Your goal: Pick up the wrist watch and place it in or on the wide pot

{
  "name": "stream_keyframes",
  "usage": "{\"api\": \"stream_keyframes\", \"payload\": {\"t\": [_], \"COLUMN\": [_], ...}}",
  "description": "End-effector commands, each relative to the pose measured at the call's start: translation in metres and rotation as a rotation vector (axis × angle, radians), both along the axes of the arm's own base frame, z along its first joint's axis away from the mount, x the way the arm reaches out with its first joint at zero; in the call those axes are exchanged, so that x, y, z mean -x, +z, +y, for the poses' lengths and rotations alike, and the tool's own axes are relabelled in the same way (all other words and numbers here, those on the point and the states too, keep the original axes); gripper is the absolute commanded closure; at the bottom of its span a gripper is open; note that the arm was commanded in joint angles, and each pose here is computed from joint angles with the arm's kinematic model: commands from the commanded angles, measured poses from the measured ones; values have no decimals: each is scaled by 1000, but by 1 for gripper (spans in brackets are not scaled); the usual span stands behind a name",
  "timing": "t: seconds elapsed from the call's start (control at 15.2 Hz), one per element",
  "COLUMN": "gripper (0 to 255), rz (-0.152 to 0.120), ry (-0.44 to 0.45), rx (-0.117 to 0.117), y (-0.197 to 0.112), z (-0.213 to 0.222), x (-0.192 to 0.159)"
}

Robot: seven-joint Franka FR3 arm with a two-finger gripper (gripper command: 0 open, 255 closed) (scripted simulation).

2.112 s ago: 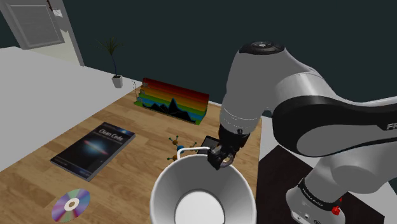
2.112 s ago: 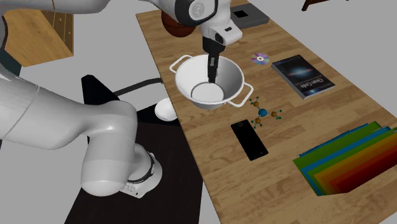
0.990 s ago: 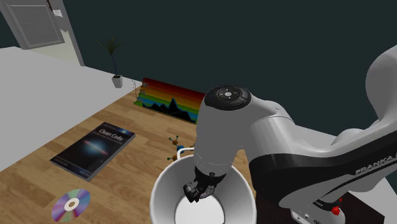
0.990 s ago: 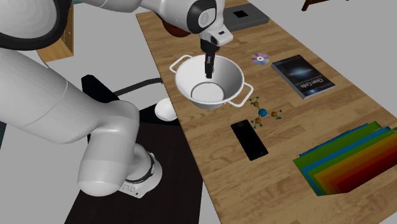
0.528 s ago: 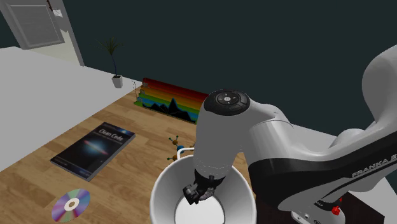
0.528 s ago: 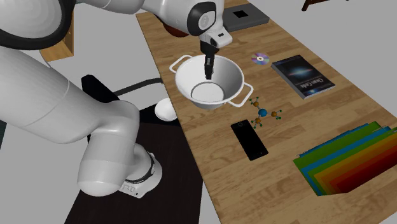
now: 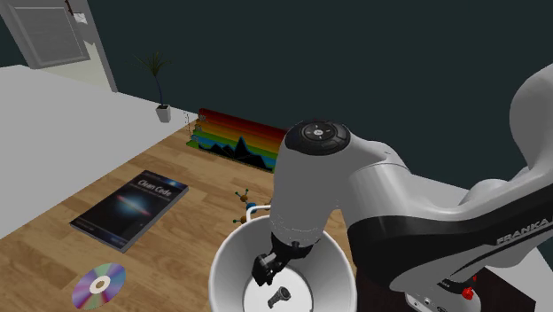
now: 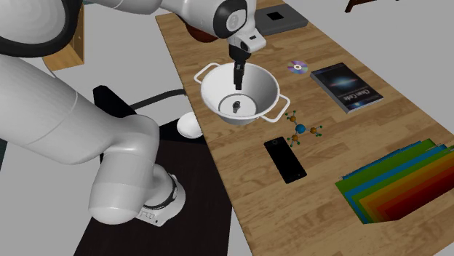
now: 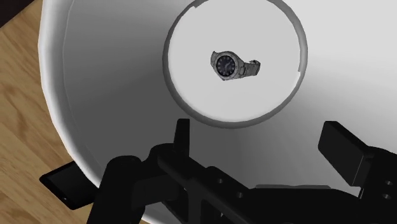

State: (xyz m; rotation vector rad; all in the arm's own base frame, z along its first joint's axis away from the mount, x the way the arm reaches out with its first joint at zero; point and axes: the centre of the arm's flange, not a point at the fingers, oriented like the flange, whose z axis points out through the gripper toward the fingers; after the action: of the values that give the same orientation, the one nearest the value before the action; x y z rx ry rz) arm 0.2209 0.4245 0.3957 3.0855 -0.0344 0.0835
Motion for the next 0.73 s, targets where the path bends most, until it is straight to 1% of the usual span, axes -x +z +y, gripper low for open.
{"api": "stream_keyframes", "payload": {"t": [0.0,0.13,0.66], "gripper": [0,0,0], "rz": [1,1,1], "ry": [0,0,0], "rx": [1,1,1], "y": [19,42,42], "z": [2,3,3], "x": [1,2,2]}}
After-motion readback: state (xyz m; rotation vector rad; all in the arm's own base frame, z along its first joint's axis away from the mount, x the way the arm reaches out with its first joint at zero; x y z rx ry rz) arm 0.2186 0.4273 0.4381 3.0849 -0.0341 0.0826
